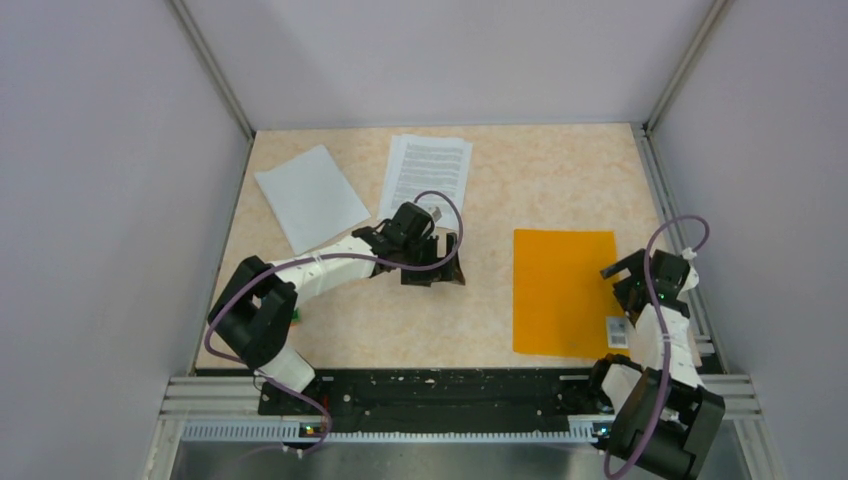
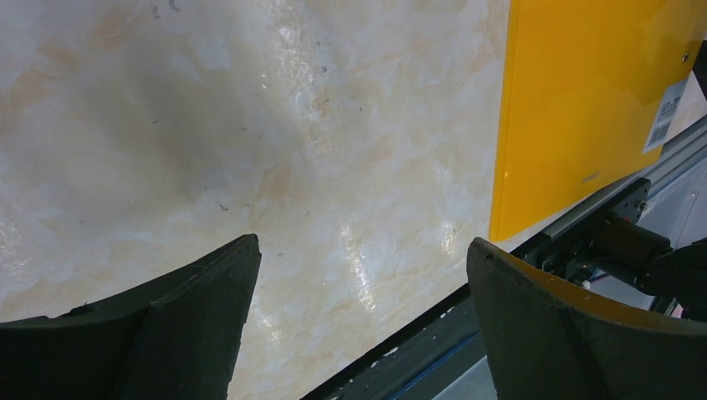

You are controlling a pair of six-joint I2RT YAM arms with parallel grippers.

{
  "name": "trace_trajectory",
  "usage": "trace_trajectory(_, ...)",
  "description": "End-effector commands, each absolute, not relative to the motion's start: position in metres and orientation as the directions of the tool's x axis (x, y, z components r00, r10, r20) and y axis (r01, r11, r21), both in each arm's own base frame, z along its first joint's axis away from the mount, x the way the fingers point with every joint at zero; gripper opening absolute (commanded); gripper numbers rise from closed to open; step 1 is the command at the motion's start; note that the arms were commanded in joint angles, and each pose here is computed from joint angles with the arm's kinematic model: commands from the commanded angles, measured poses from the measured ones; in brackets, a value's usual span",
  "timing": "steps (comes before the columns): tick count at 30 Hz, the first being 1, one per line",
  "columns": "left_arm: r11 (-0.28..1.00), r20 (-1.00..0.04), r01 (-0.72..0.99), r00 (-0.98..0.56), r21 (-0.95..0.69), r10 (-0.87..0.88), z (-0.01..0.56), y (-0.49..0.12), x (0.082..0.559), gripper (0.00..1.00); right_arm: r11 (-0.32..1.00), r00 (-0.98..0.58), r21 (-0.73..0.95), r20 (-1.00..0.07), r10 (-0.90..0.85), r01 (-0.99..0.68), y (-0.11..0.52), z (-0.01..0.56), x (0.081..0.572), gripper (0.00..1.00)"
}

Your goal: Put the files into the folder

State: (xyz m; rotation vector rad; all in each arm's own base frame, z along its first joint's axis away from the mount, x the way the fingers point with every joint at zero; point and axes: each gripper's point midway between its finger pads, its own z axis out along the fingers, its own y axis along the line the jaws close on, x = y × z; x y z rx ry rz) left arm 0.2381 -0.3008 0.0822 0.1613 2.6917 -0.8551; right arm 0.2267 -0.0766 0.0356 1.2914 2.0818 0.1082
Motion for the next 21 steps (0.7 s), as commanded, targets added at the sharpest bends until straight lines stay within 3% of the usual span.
trace_trajectory(1,0.785,-0.370,0.213,-0.929,-0.581,-0.023,0.097,-0.305,0.247,0.98,0.560,-0.365,0.496,-0.439,0.821,0.663,-0.044,0.041,0.241,0.99)
trace_trajectory(13,0.818,-0.358,0.122,-0.927,-0.563,-0.108,0.085,-0.288,0.271,0.98,0.847,-0.685,0.367,-0.500,0.529,0.386,0.048,0.044,0.272,0.99)
trace_trajectory(21,0.830,-0.347,0.089,-0.929,-0.551,-0.130,0.063,-0.291,0.293,0.98,0.953,-0.820,0.238,-0.496,0.286,0.189,0.104,0.023,0.280,0.99)
